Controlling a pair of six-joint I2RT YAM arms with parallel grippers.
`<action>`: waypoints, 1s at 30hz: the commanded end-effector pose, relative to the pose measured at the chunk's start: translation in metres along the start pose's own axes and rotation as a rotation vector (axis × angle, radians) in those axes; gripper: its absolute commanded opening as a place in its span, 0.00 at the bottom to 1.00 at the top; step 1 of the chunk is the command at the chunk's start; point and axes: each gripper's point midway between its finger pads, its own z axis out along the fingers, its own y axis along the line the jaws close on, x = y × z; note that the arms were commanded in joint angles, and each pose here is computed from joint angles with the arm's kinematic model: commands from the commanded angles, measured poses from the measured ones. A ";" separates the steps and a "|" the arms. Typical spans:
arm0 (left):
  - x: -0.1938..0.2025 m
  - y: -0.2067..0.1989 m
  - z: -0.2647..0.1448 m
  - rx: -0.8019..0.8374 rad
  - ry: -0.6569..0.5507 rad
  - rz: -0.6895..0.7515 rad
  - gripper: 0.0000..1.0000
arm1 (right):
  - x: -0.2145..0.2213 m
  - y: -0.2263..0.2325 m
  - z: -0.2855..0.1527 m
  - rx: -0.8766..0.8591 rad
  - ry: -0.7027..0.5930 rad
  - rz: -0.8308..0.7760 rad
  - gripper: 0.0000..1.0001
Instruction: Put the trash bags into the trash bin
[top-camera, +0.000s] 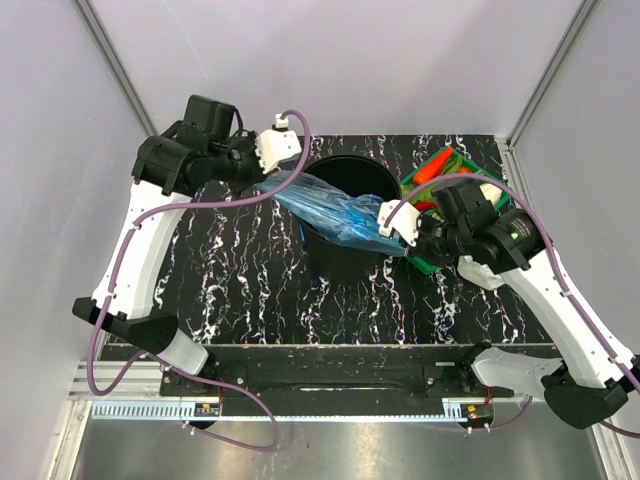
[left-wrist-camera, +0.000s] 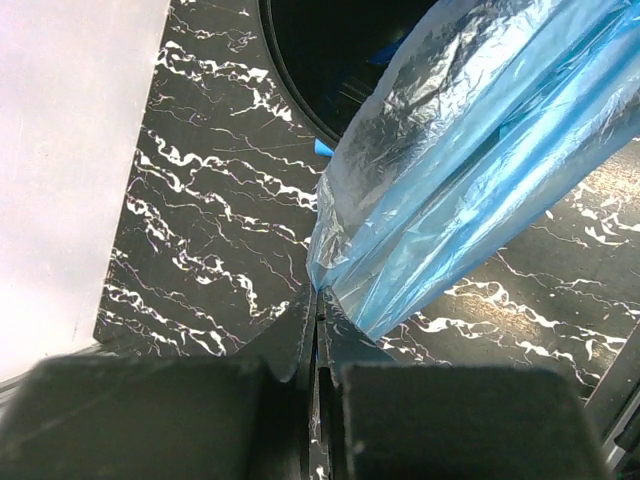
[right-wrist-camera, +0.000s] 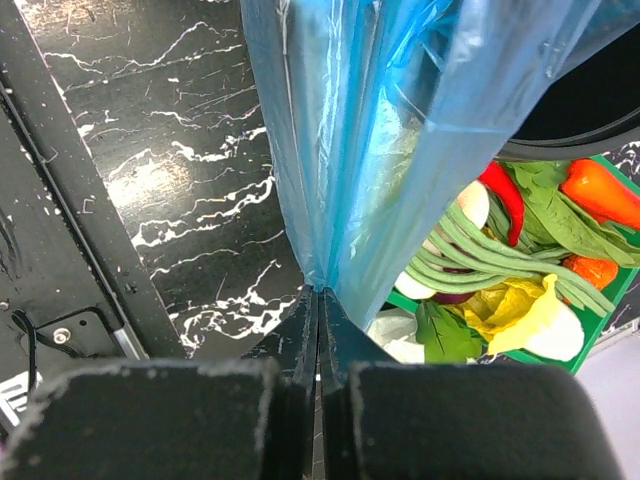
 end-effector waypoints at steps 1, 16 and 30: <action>-0.001 0.010 -0.007 -0.054 -0.008 0.028 0.00 | 0.005 -0.007 -0.014 0.037 0.013 -0.029 0.00; -0.007 0.004 -0.001 0.005 -0.012 0.046 0.08 | 0.004 -0.006 0.004 -0.037 0.034 -0.021 0.00; -0.053 -0.038 -0.043 0.076 -0.154 0.122 0.00 | -0.015 -0.018 0.017 -0.069 0.010 -0.044 0.00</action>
